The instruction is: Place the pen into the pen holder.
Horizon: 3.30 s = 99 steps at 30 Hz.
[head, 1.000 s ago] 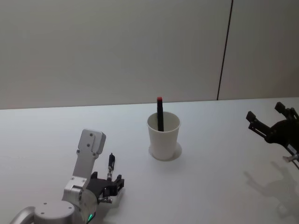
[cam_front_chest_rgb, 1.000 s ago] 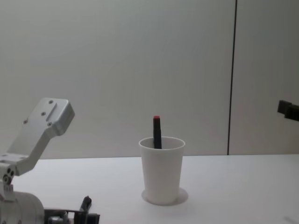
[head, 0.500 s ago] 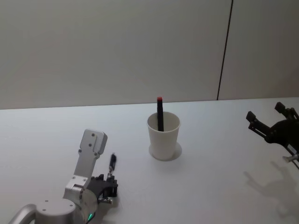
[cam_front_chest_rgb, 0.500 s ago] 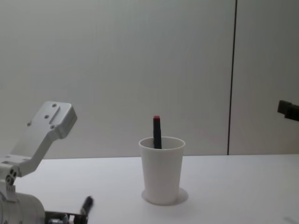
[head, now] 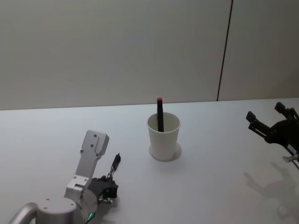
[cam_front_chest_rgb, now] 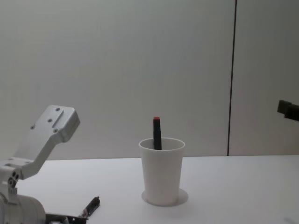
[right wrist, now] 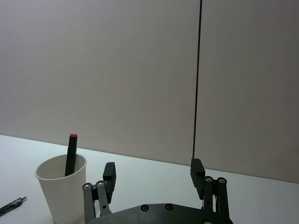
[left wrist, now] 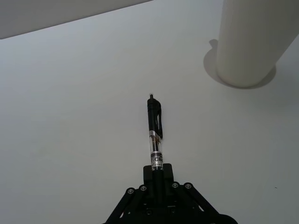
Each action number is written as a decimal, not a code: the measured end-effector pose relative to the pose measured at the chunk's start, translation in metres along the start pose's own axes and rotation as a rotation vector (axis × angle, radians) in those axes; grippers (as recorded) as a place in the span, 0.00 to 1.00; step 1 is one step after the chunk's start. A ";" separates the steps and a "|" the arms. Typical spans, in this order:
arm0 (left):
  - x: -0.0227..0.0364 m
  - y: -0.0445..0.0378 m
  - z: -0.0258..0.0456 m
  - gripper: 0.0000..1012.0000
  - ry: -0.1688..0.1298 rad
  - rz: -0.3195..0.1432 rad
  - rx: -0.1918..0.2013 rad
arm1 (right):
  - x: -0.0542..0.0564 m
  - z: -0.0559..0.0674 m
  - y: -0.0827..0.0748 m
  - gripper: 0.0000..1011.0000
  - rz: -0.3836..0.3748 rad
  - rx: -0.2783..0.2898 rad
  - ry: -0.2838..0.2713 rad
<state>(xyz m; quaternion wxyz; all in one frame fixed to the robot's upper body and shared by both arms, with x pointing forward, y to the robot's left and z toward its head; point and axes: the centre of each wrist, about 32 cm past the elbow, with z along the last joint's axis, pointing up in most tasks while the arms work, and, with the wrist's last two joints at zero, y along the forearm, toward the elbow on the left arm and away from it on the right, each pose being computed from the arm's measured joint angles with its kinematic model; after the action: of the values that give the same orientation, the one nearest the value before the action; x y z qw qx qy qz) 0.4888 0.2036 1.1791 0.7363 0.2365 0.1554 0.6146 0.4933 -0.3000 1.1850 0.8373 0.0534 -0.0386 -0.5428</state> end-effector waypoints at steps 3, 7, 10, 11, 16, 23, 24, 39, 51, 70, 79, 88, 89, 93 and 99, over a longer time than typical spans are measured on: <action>0.0008 -0.0010 0.0001 0.13 -0.004 0.000 0.001 | 0.000 0.000 0.000 0.99 0.000 0.000 0.000; 0.0019 -0.0022 -0.0002 0.13 -0.012 0.004 -0.004 | 0.000 0.000 0.000 0.99 0.000 0.000 0.000; 0.0031 -0.0033 -0.0009 0.13 -0.023 0.011 -0.016 | 0.000 0.000 0.000 0.99 0.000 0.000 0.000; 0.0035 -0.0037 -0.0012 0.13 -0.025 0.013 -0.019 | 0.000 0.000 0.000 0.99 0.000 0.000 0.000; 0.0065 -0.0041 -0.0010 0.13 -0.052 0.035 -0.060 | 0.000 0.000 0.000 0.99 0.000 0.000 0.000; 0.0107 -0.0036 0.0004 0.13 -0.090 0.059 -0.141 | 0.000 0.000 0.000 0.99 0.000 0.000 0.000; 0.0112 -0.0035 0.0006 0.13 -0.095 0.061 -0.150 | 0.000 0.000 0.000 0.99 0.000 0.000 0.000; 0.0226 0.0020 0.0042 0.13 -0.185 0.094 -0.369 | 0.000 0.000 0.000 0.99 0.000 0.000 0.000; 0.0356 0.0050 0.0075 0.13 -0.233 0.029 -0.570 | 0.000 0.000 0.000 0.99 0.000 0.000 0.000; 0.0572 0.0086 0.0189 0.13 -0.291 -0.208 -0.855 | 0.000 0.000 0.000 0.99 0.000 0.000 0.000; 0.0602 0.0075 0.0244 0.13 -0.309 -0.333 -0.932 | 0.000 0.000 0.000 0.99 0.000 0.000 0.000; 0.0545 0.0061 0.0296 0.13 -0.321 -0.444 -0.998 | 0.000 0.000 0.000 0.99 0.000 0.000 0.000; 0.0540 0.0061 0.0300 0.13 -0.321 -0.451 -1.002 | 0.000 0.000 0.000 0.99 0.000 0.000 0.000; 0.0506 0.0051 0.0323 0.13 -0.326 -0.500 -1.026 | 0.000 0.000 0.000 0.99 0.000 0.000 0.000; 0.0465 0.0032 0.0349 0.13 -0.332 -0.562 -1.052 | 0.000 0.000 0.000 0.99 0.000 0.000 0.000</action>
<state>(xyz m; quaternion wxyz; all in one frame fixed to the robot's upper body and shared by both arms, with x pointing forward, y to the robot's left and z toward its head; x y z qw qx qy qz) 0.5134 0.2441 1.2130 0.9023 -0.1159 -0.2286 0.3466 0.4934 -0.3000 1.1850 0.8373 0.0534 -0.0386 -0.5428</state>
